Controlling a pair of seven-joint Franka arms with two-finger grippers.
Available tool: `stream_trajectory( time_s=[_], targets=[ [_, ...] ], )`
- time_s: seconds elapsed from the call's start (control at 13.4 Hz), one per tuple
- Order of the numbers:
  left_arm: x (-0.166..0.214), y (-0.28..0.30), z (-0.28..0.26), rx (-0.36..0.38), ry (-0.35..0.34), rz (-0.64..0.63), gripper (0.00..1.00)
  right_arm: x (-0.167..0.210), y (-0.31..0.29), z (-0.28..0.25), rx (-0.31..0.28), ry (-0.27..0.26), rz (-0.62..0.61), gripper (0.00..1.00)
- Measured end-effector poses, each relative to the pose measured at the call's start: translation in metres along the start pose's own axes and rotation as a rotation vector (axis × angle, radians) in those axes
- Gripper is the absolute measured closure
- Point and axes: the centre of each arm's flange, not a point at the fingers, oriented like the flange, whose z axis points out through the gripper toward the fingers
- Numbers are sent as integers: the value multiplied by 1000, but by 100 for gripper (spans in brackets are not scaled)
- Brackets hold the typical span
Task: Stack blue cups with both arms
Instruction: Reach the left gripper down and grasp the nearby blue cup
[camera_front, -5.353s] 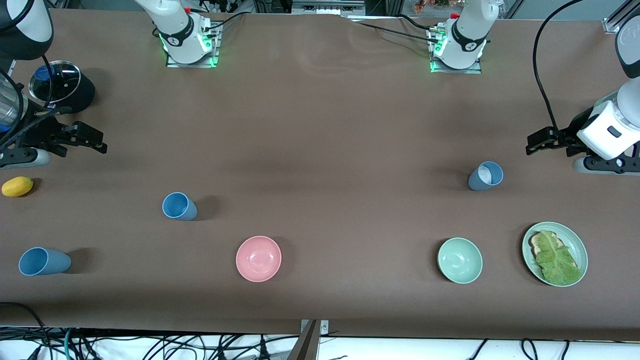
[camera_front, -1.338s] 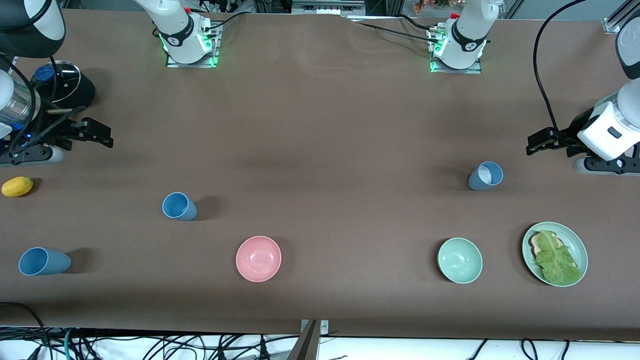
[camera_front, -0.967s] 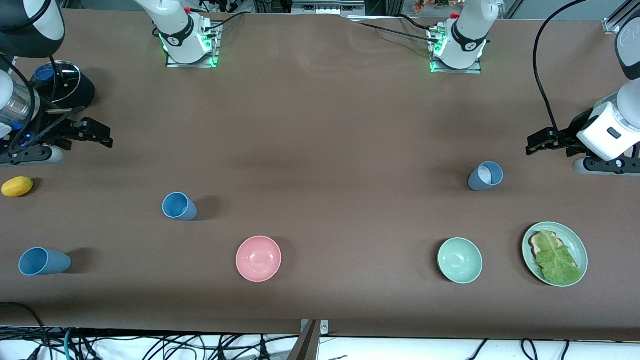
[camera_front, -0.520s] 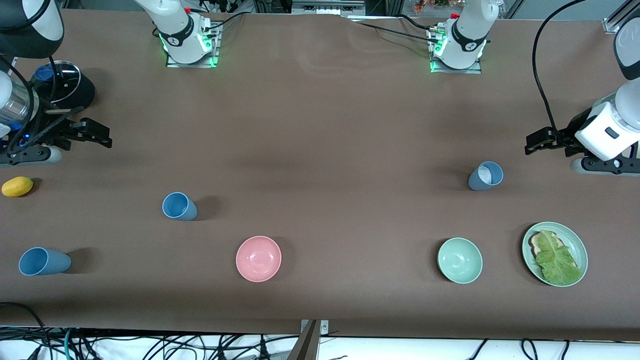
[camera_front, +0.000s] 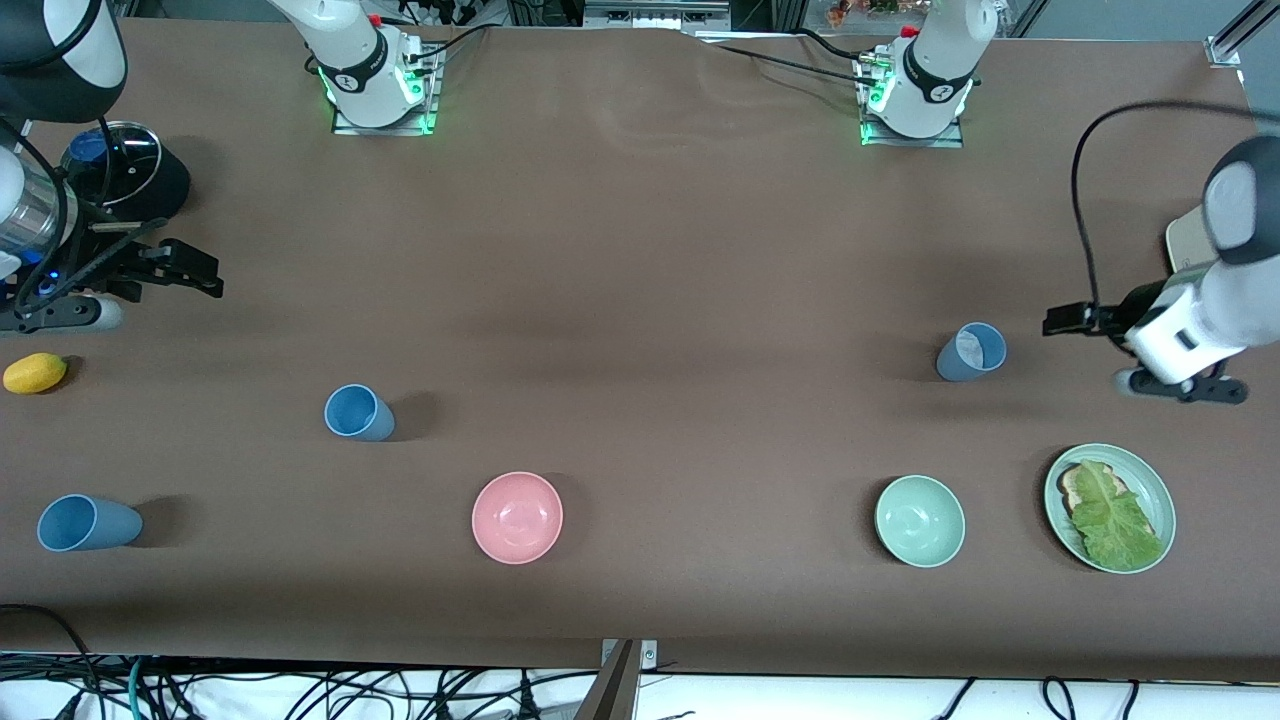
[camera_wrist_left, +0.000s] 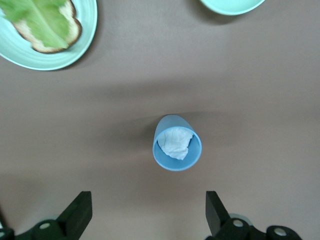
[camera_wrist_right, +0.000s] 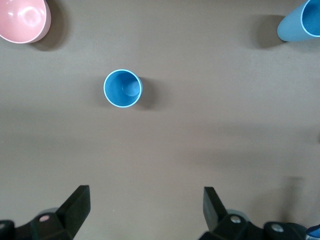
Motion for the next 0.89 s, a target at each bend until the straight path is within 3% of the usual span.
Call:
stream_trajectory(
  time_s=[0.37,0.89],
  targets=[
    [7,-1,92,7,35,0,0,8,7,6,45,27,25,0],
    [-6,-5,136,3,21,-8,3,9,8,7,47,32,27,0]
  ],
)
